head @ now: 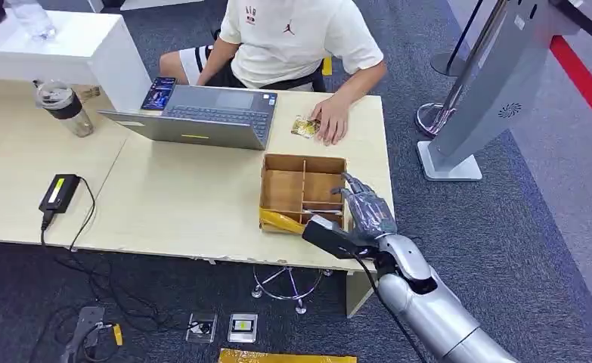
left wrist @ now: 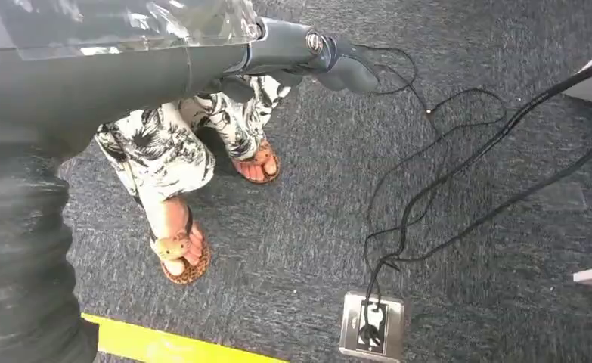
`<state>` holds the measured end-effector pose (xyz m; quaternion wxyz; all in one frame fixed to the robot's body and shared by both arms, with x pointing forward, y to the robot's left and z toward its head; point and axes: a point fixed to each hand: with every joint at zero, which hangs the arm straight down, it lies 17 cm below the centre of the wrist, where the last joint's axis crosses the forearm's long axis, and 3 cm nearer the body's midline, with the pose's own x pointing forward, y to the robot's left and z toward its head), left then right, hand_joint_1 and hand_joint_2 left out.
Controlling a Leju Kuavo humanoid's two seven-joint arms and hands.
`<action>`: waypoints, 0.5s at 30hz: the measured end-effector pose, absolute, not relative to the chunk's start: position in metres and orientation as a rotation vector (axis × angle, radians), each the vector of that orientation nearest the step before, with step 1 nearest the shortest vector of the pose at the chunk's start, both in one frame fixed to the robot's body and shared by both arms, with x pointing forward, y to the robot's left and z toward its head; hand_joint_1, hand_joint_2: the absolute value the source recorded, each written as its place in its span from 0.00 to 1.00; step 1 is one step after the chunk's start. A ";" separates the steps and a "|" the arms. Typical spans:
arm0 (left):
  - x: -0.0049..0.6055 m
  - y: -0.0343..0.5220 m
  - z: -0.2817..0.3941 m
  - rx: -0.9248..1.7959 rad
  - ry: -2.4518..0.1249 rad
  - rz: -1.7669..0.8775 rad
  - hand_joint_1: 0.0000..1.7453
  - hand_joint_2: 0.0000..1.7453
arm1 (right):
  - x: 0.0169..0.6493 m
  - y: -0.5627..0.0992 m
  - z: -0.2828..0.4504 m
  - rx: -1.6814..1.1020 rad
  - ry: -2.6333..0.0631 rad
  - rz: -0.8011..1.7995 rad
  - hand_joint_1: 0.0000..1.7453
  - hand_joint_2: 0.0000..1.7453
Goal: Pass the card to the sensor for recognition and then transmit it.
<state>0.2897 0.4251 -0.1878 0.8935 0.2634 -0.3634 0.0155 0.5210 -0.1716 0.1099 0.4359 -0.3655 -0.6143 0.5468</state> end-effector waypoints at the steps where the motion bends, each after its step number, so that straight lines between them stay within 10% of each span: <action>1: 0.290 0.425 -0.188 0.546 -0.753 0.030 0.00 1.00 | 0.521 -0.172 0.109 -0.908 -1.528 1.362 0.41 1.00; 15: 0.294 0.420 -0.187 0.541 -0.755 0.022 0.00 1.00 | 0.528 -0.148 0.118 -0.878 -1.573 1.362 0.42 1.00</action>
